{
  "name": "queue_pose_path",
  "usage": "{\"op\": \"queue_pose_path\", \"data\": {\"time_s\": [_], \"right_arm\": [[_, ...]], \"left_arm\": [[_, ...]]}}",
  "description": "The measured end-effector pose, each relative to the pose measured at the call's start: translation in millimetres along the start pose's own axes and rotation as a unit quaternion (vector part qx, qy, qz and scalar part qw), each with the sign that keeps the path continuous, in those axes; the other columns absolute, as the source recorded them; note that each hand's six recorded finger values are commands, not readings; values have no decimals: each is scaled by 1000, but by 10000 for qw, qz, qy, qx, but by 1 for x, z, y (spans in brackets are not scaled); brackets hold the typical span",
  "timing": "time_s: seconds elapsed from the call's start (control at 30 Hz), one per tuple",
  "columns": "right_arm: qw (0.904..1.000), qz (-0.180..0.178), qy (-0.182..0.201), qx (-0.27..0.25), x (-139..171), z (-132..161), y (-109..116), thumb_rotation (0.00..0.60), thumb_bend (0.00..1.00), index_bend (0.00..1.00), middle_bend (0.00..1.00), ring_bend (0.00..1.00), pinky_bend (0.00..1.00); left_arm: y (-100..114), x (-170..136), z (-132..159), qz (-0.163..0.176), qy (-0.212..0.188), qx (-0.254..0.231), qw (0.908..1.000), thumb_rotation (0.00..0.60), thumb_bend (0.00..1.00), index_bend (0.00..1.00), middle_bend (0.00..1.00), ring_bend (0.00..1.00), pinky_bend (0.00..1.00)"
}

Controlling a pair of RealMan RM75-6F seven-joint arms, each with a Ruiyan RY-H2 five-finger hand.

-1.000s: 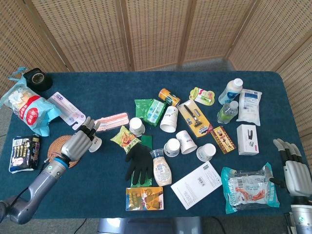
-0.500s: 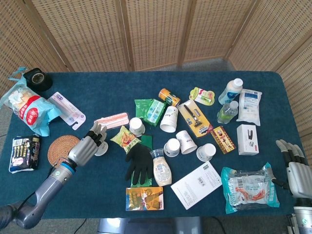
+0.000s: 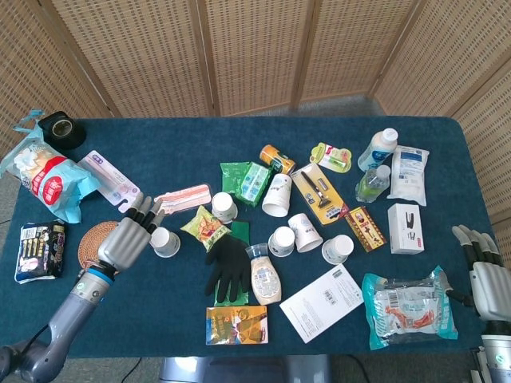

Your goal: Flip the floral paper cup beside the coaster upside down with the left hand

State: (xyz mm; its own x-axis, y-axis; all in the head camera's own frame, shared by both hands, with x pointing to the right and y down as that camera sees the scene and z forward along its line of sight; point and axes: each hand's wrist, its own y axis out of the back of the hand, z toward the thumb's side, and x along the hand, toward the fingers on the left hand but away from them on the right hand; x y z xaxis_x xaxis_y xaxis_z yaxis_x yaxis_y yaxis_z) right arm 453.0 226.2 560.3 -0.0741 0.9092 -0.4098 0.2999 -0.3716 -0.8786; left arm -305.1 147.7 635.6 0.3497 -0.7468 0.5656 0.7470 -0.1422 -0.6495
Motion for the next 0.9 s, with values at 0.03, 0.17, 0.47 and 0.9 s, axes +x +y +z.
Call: {"op": "queue_pose_path", "data": {"time_s": [0.03, 0.17, 0.47, 0.9], "right_arm": [[10000, 16, 4, -3, -1, 1, 0, 578, 450, 0, 0, 0, 0], [10000, 32, 38, 6, -5, 3, -1, 577, 450, 0, 0, 0, 0], [9995, -82, -14, 290, -9, 0, 0, 578, 449, 0, 0, 0, 0], [9986, -125, -99, 505, -10, -3, -2, 581, 449, 0, 0, 0, 0]], "left_arm": [[0, -2, -2, -15, 53, -168, 9998, 600, 493, 0, 0, 0, 0], [-3, -11, -11, -123, 239, -1048, 9941, 600, 493, 0, 0, 0, 0], [-14, -44, -36, -436, 628, -3363, 9386, 600, 492, 0, 0, 0, 0], [-49, -98, -77, -337, 1382, -4832, 8639, 600, 480, 0, 0, 0, 0]]}}
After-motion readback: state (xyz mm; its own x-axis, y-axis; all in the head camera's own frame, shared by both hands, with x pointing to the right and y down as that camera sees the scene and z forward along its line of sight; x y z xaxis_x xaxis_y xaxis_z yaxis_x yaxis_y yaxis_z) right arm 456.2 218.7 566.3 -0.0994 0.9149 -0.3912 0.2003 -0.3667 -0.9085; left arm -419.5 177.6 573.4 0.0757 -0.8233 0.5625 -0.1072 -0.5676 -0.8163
